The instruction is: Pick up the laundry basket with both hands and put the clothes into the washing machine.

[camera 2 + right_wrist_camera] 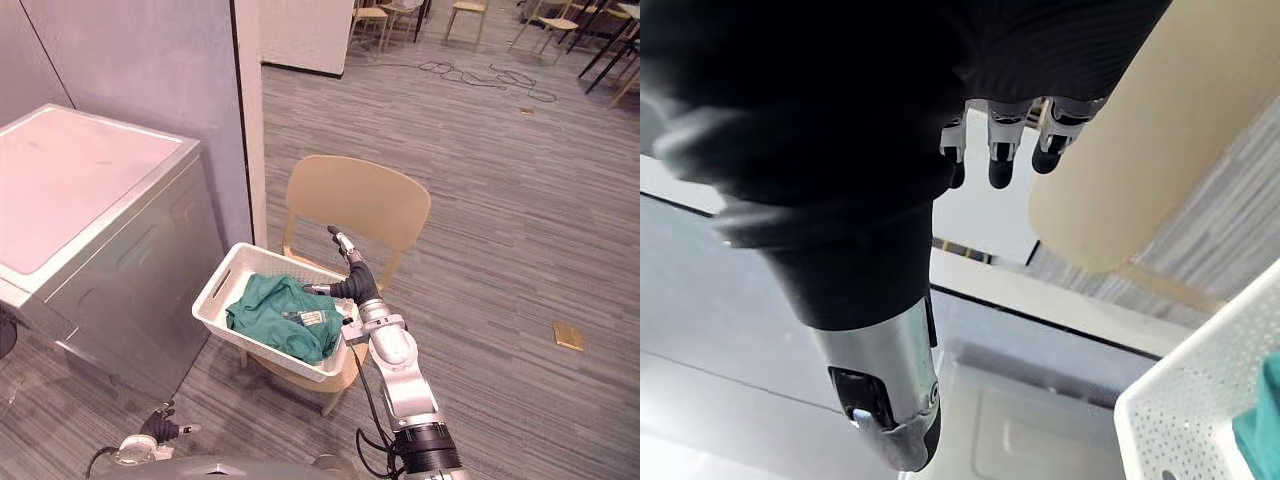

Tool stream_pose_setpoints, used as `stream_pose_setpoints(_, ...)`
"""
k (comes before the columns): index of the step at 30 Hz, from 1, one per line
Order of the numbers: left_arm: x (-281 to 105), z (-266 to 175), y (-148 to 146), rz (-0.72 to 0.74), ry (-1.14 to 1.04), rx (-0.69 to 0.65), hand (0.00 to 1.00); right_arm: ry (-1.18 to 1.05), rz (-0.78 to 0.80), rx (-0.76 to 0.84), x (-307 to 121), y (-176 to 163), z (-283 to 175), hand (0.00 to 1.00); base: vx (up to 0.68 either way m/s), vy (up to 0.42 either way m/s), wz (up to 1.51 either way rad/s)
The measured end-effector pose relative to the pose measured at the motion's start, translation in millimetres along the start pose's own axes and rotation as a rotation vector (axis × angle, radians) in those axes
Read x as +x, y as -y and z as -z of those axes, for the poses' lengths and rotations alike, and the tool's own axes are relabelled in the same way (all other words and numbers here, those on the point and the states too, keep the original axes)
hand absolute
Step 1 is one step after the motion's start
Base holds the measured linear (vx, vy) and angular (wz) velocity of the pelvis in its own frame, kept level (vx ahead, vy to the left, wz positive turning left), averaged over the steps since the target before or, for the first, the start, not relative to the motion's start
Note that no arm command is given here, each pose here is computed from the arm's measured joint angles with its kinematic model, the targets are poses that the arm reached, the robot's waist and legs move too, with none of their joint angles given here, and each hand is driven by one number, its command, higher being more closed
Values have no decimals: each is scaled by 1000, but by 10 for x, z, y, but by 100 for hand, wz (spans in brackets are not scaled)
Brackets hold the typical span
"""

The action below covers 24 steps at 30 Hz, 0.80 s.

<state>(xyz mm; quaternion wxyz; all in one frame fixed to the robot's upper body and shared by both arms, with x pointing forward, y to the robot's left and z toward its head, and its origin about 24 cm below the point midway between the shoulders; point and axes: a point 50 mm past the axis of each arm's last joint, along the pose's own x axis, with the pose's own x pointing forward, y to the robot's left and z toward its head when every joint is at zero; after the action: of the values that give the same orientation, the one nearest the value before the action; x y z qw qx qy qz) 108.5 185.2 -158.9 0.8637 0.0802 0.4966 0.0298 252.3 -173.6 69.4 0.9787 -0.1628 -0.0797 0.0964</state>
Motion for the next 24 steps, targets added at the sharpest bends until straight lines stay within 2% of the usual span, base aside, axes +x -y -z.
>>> stream_pose_setpoints(6, 6, -23, -157, -25, 13, 48, 0, -8, -115, -27, -17, -223, 14, 0, -66, 25, -3)
stream_pose_setpoints(12, 61, -259, -125, -5, 76, 118, 0, 25, -143, -148, 55, -140, -61, 0, -87, 19, 20)
stream_pose_setpoints(15, 99, -482, -91, 4, 135, 147, 0, 63, -235, -336, 174, -188, -134, 0, -192, -12, 29)
stream_pose_setpoints(16, 105, -565, -90, -1, 161, 155, 0, 38, -285, -420, 215, -264, -50, 0, -180, -30, 28)
stream_pose_setpoints(19, 101, -642, -92, -15, 195, 153, 0, -13, -354, -539, 228, -348, 105, 0, -119, -29, 18)
stream_pose_setpoints(24, 99, -758, -103, -29, 239, 136, 0, -28, -407, -840, 437, -238, 169, 0, -72, 16, 7)
